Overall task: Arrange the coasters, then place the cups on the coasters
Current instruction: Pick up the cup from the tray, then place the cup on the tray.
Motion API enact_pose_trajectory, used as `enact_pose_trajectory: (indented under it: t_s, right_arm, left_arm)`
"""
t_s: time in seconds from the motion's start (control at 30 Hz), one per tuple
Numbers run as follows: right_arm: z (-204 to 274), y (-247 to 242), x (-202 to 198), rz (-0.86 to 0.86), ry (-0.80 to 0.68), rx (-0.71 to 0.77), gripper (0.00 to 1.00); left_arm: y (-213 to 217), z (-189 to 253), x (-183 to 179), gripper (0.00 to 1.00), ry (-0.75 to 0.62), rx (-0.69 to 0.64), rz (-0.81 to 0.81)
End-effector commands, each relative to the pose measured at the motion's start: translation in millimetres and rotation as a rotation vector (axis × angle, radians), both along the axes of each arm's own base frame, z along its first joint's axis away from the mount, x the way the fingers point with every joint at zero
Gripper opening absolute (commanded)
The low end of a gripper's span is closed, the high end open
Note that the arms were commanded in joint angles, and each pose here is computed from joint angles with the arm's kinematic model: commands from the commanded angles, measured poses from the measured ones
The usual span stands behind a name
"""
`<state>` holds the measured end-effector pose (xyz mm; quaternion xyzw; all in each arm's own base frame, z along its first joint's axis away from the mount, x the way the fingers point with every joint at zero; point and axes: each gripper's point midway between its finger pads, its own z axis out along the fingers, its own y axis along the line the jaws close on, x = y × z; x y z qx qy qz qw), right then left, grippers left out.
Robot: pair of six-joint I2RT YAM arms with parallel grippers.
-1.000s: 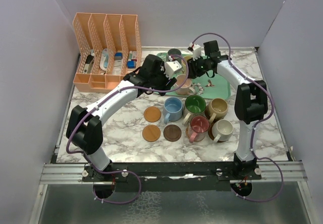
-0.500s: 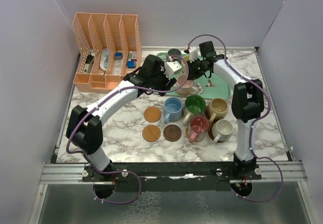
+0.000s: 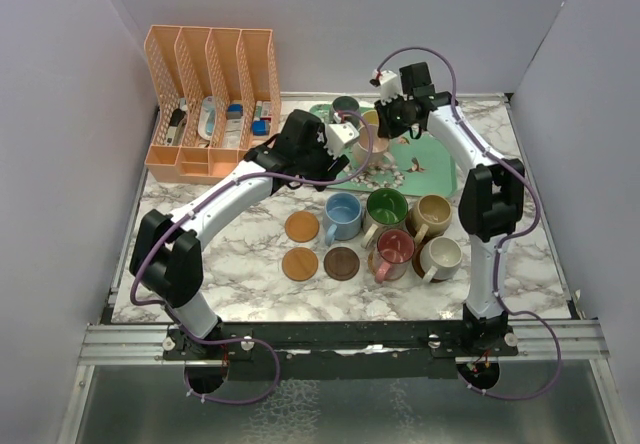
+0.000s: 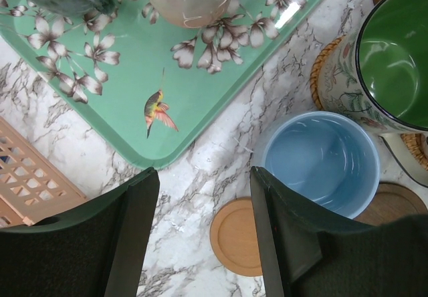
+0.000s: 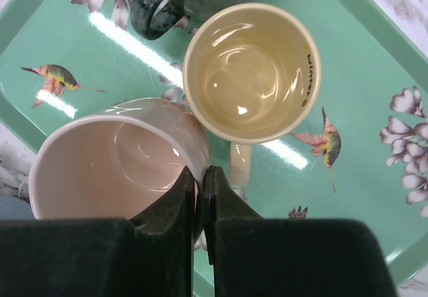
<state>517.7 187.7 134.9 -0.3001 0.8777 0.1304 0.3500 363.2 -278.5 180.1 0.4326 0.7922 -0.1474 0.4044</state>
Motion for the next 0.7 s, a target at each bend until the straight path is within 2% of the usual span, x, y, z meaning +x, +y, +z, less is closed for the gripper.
enact_pose_trajectory:
  t_s: [0.0, 0.17, 0.43, 0.67]
  right_arm:
    - [63.9, -0.3, 7.3, -0.003, -0.129, 0.036, 0.01]
    - [88.0, 1.0, 1.5, 0.0, -0.164, 0.064, 0.01]
    - [108.0, 12.8, -12.5, -0.043, -0.174, 0.206, 0.01]
    - [79.1, 6.2, -4.3, -0.137, -0.132, 0.197, 0.01]
  left_arm:
    - [9.0, 20.3, 7.8, 0.6, -0.074, -0.009, 0.051]
    - [17.5, 23.8, 17.4, 0.6, -0.08, -0.023, 0.112]
    - [16.1, 54.4, 36.8, 0.61, -0.071, -0.132, 0.156]
    - [17.7, 53.9, 47.4, 0.61, -0.07, -0.174, 0.217]
